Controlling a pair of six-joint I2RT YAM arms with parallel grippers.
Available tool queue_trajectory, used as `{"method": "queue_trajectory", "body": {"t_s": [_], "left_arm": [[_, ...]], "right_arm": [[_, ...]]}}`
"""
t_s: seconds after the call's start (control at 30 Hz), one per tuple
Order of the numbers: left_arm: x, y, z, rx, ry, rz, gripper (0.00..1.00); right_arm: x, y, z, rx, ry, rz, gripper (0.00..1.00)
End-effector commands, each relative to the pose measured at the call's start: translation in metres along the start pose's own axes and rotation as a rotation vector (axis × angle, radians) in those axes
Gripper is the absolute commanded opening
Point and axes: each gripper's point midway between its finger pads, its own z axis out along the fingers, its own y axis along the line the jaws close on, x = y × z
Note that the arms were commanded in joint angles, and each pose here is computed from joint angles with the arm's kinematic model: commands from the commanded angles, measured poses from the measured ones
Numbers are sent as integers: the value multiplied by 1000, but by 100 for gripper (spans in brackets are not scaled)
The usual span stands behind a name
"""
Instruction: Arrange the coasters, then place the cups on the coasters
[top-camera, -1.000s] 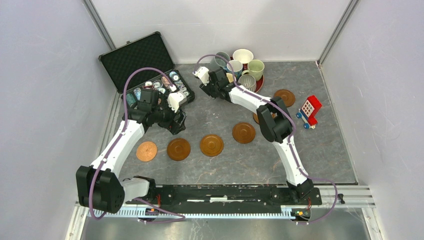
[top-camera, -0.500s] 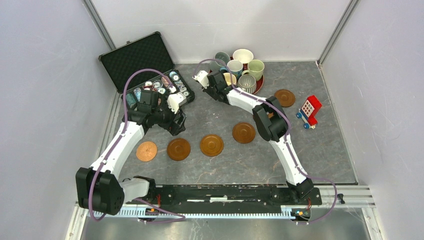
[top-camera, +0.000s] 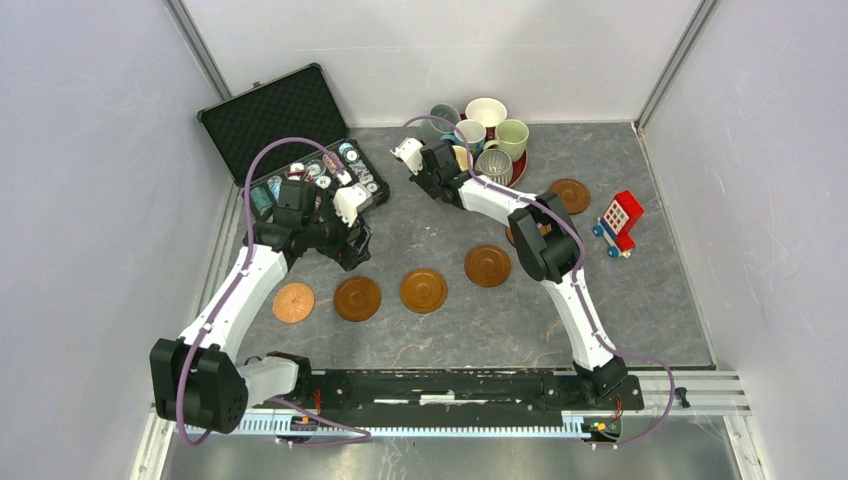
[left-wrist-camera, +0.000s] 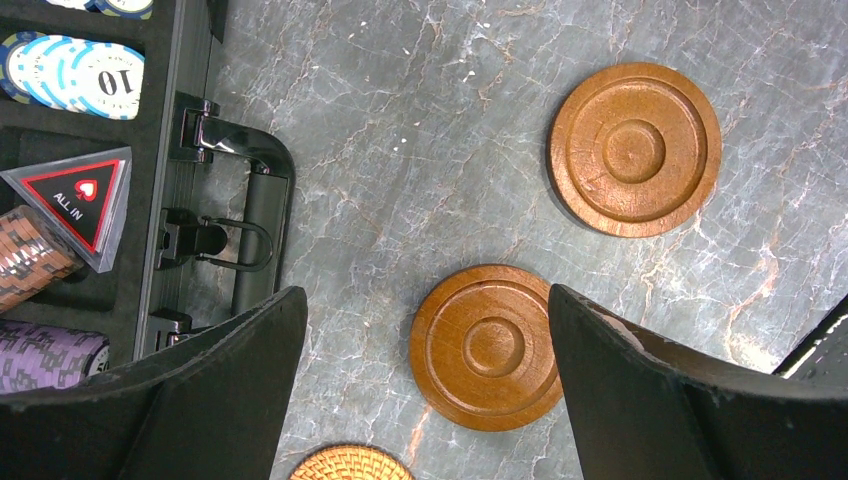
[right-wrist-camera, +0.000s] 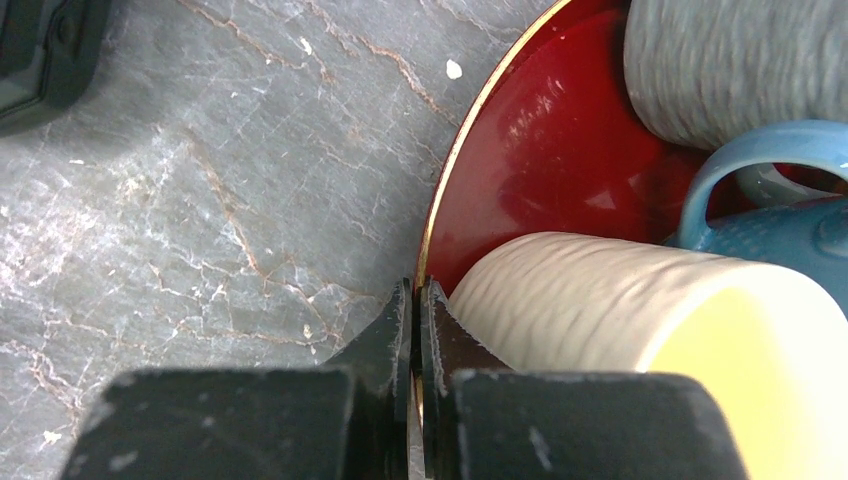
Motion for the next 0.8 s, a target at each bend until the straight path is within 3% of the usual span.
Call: {"method": "queue_trajectory", "body": {"t_s": [0.0,0.77], "left_arm": [[-13,3,-5,-13,-64,-30,96],[-30,39,-24,-62,-181,-285,98]], "right_arm": [[4,86,-26,-232,28,-53,0],[0,151,-73,-384,19,9,0]]}}
